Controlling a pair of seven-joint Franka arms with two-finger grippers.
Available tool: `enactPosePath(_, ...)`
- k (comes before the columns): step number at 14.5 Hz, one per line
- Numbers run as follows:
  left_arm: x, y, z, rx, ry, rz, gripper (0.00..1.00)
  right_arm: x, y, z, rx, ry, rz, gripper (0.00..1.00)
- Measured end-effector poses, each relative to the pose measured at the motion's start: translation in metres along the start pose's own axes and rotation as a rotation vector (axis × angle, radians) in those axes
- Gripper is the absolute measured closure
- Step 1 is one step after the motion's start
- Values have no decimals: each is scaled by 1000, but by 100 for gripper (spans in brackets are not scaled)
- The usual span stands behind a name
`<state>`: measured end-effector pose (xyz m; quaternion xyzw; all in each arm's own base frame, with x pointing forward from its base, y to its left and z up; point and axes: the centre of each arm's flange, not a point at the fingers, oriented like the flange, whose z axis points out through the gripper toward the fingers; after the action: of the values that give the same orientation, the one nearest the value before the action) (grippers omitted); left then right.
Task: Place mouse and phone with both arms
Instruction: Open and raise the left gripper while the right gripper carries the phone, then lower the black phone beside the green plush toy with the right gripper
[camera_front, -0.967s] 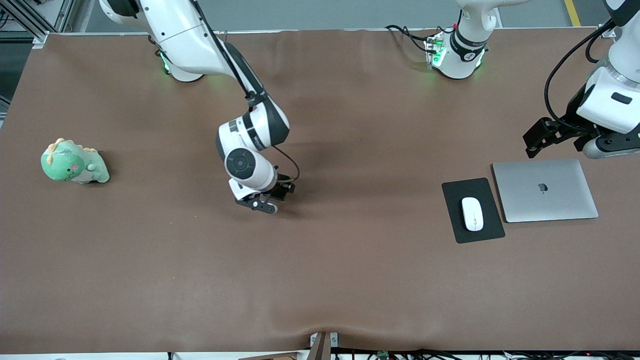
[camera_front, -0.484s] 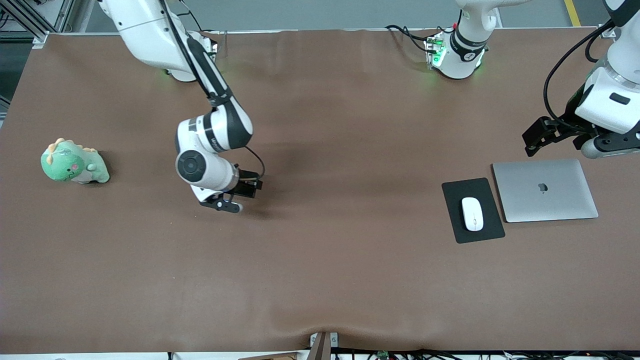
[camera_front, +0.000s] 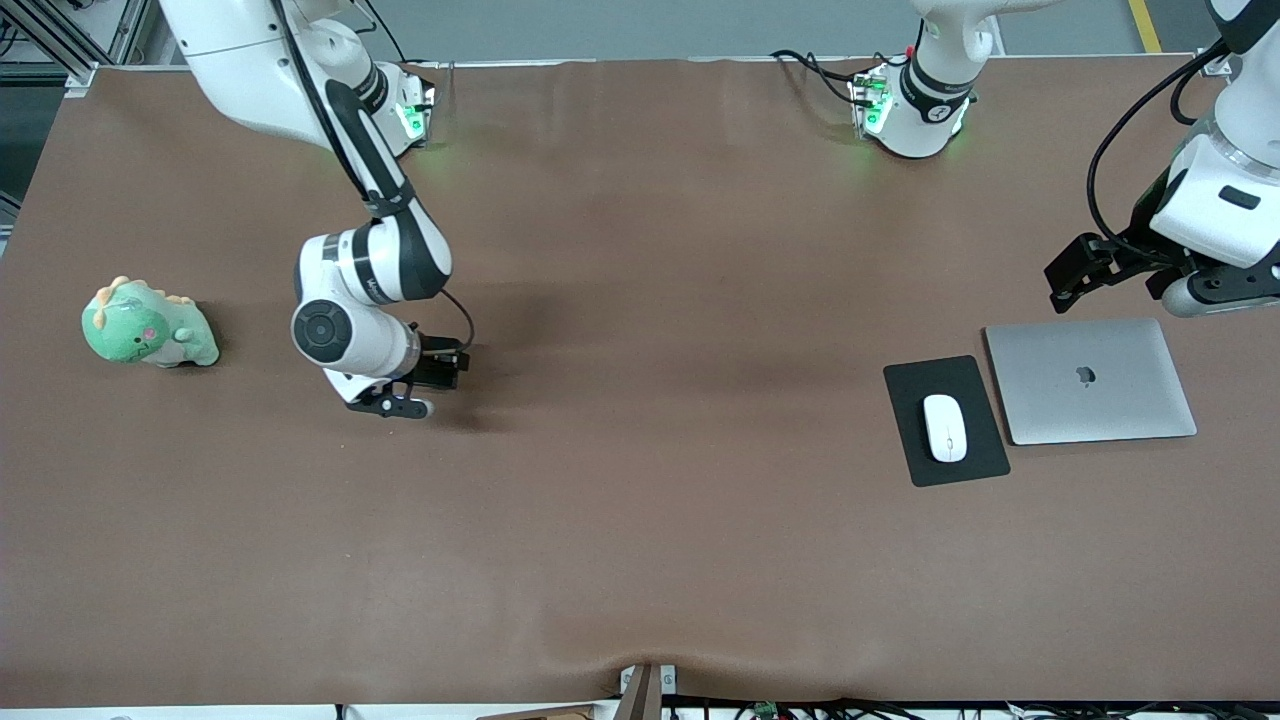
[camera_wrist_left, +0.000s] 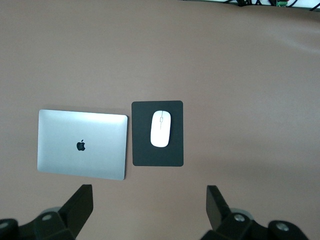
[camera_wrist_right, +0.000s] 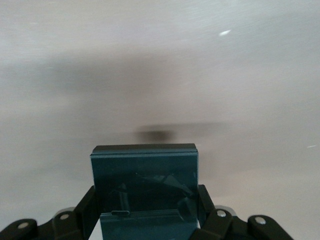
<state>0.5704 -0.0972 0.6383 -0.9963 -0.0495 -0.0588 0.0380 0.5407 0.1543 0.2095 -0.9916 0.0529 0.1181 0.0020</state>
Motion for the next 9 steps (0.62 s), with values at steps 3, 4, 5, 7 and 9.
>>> enactPosePath(3,0,0,0,0,0,0,0,1,45,0,2,-12,-33,20)
enactPosePath(4,0,0,0,0,0,1,0,2,58,1,7,-12,-40,20)
enactPosePath(5,0,0,0,0,-1,1,0,1,71,1,11,-14,-49,20)
enactPosePath(7,0,1,1,1,-3,2,0,0,92,2,18,-17,-61,20)
enactPosePath(9,-1,2,2,1,-5,5,0,-1,114,1,28,-18,-72,20)
